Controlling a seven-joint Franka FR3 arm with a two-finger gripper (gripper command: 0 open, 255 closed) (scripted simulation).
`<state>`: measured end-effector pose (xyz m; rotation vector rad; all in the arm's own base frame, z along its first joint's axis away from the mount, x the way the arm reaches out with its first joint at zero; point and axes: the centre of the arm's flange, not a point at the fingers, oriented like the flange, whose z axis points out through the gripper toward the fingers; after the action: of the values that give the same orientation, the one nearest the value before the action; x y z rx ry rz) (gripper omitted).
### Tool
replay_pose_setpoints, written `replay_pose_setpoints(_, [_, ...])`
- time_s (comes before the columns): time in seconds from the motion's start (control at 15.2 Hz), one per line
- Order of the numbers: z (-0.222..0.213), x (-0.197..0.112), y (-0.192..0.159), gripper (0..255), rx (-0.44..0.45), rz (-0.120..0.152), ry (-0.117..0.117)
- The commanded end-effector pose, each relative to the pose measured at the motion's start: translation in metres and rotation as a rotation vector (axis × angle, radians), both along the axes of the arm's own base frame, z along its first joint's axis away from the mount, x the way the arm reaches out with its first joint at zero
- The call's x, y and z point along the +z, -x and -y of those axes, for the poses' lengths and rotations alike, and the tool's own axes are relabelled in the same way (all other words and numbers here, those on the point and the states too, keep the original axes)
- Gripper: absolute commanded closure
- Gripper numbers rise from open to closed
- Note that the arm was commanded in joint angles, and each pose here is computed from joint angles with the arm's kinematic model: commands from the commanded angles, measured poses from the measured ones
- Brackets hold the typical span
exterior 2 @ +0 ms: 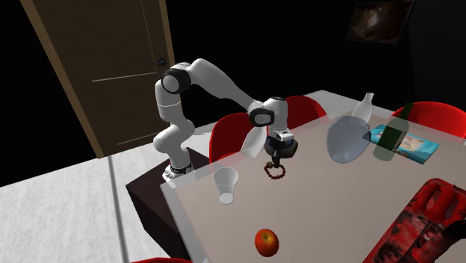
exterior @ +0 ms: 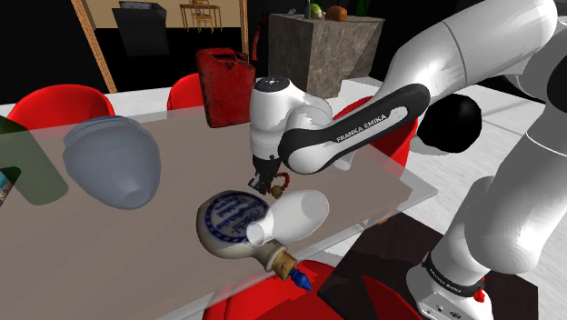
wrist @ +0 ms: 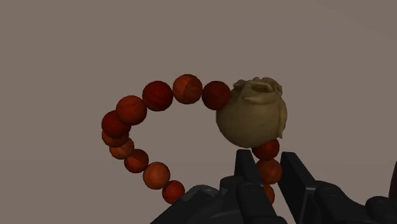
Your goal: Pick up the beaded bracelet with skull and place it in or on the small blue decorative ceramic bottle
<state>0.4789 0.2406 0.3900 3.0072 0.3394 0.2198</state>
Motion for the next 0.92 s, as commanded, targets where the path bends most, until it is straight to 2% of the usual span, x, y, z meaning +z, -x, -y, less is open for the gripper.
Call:
replay_pose_setpoints(0.0, [0.000, 0.000, 0.000, 255, 0.000, 0.000, 0.000])
replay_pose_setpoints(0.86, [0.000, 0.063, 0.000, 255, 0.000, 0.000, 0.000])
